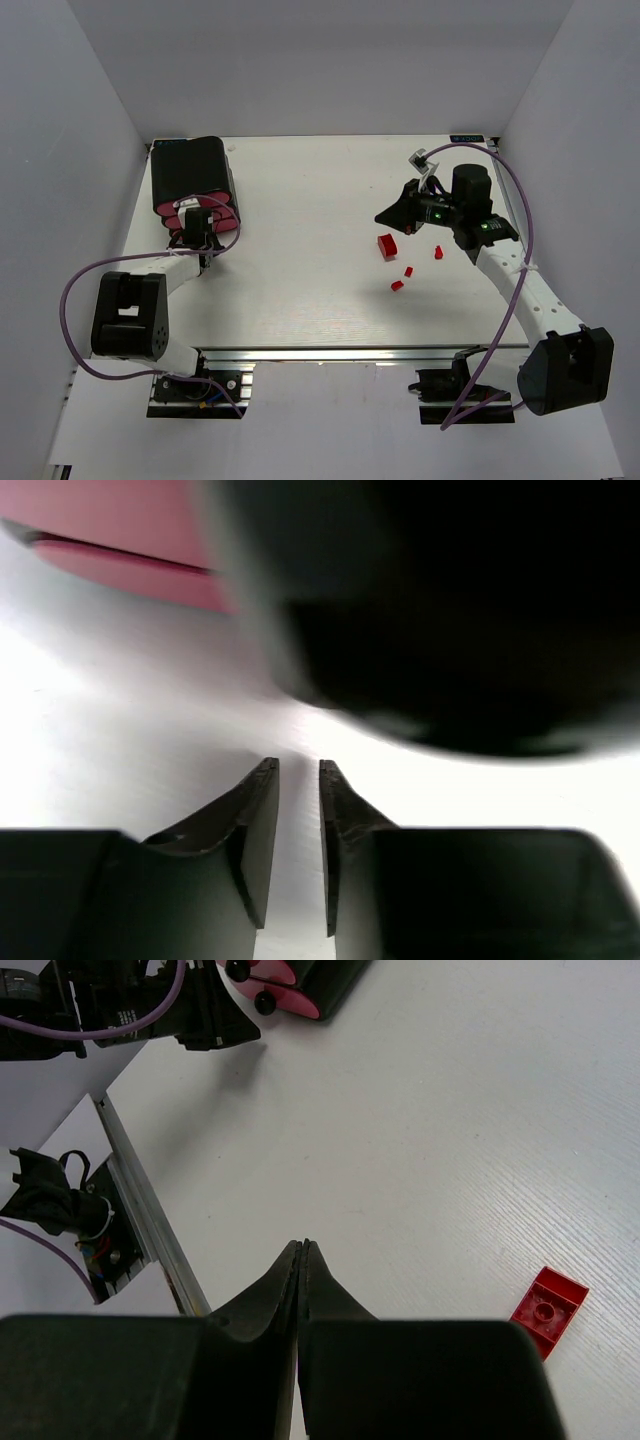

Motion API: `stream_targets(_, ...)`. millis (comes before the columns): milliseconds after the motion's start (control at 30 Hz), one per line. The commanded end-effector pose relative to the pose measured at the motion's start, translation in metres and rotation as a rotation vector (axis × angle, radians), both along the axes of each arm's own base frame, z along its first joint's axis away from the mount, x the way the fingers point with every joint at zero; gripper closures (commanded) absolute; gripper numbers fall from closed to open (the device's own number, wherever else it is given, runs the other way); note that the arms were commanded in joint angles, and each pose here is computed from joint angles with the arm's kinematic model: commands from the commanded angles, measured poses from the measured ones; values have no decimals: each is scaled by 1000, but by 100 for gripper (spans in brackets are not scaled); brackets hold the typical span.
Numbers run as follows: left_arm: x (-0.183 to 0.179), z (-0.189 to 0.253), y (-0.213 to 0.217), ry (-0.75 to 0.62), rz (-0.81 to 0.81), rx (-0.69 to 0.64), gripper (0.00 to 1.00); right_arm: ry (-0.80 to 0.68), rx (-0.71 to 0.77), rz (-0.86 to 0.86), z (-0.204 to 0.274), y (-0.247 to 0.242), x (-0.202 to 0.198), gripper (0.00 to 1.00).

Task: Sort the legos into containers by color

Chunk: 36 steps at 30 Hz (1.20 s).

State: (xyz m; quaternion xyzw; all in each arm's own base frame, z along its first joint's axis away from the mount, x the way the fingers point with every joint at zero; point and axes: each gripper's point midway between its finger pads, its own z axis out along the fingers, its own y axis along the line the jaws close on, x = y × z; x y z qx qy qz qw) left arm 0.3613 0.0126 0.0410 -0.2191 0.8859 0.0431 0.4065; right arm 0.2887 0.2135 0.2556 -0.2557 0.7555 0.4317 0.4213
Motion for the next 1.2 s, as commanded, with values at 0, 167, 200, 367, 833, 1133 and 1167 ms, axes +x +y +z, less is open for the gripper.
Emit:
stream_targets(0, -1, 13, 15, -9, 26, 101, 65, -30, 6, 21, 5, 2, 2, 100)
stream_targets(167, -5, 19, 24, -30, 52, 139, 60, -28, 4, 20, 4, 2, 3, 100)
stream_targets(200, -6, 20, 24, -31, 49, 142, 60, -28, 4, 20, 4, 2, 3, 100)
stream_targets(367, -11, 33, 17, -160, 26, 119, 65, -27, 4, 20, 3, 2, 3, 100)
stream_targets(833, 1, 50, -15, -138, -252, 305, 80, -26, 4, 26, 2, 3, 3, 100)
stream_targets(1133, -13, 48, 13, 133, -95, 692, 74, -11, 8, 38, -2, 6, 2, 100)
stream_targets(1167, -16, 51, 20, 166, -94, 755, 73, -8, 9, 38, -2, 6, 2, 100)
